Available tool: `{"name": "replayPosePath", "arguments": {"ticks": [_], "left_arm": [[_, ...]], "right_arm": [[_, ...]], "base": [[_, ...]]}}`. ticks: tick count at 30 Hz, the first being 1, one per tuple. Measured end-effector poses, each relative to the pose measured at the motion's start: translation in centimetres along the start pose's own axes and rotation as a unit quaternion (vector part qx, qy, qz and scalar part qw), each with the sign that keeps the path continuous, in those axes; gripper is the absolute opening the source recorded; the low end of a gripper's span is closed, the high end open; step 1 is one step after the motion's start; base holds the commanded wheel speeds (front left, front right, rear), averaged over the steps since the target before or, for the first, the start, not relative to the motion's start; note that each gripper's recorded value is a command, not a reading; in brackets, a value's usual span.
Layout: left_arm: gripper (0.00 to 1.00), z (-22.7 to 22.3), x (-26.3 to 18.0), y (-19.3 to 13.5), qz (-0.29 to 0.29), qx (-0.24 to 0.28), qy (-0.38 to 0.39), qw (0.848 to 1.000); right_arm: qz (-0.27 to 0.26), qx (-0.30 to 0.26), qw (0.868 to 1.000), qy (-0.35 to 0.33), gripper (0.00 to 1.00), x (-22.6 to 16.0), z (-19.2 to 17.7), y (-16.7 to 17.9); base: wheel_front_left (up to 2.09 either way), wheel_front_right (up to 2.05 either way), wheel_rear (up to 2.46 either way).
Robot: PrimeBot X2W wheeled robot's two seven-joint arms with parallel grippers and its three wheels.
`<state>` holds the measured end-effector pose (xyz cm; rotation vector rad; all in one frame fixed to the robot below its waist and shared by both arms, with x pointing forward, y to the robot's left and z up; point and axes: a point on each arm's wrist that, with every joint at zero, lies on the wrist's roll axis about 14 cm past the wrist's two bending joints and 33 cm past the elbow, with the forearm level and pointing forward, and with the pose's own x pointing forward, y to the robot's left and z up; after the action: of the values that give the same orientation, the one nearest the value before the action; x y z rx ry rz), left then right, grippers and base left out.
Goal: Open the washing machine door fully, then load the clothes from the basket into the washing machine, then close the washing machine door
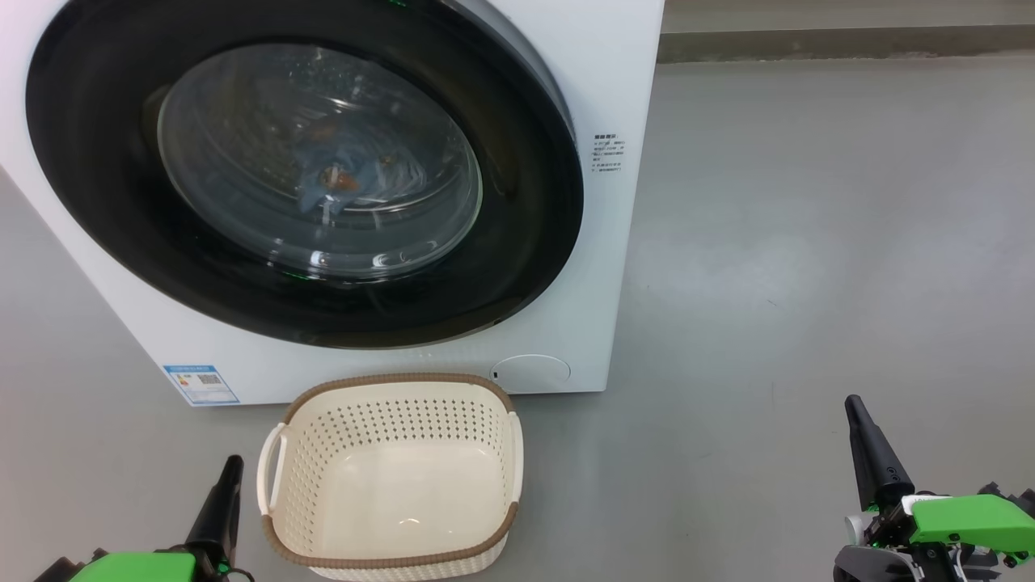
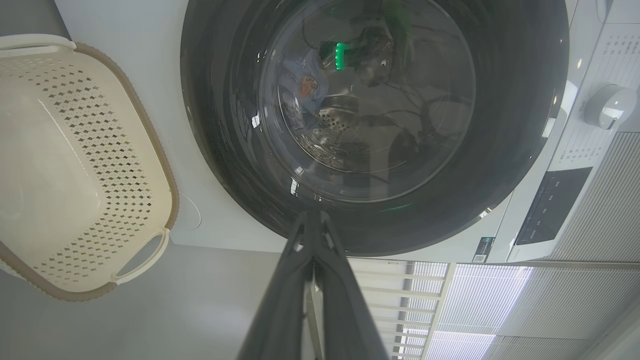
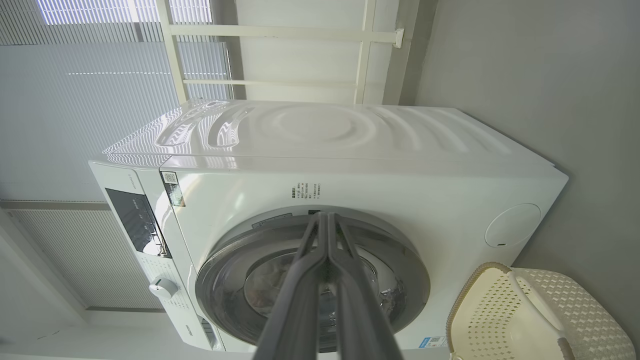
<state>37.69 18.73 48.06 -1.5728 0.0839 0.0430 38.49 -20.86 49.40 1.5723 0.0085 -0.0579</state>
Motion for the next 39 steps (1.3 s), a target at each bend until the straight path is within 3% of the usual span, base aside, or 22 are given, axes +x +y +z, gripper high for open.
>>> {"name": "replayPosePath", "arguments": {"ticks": [39], "left_arm": [[0.00,0.01,0.00,-0.01,0.000,0.000,0.000,1.000]], "right_arm": [[0.000,0.001,1.000,0.000,0.00,0.00,-0.04,-0.01]], "base": [[0.00,0.00,0.00]]}}
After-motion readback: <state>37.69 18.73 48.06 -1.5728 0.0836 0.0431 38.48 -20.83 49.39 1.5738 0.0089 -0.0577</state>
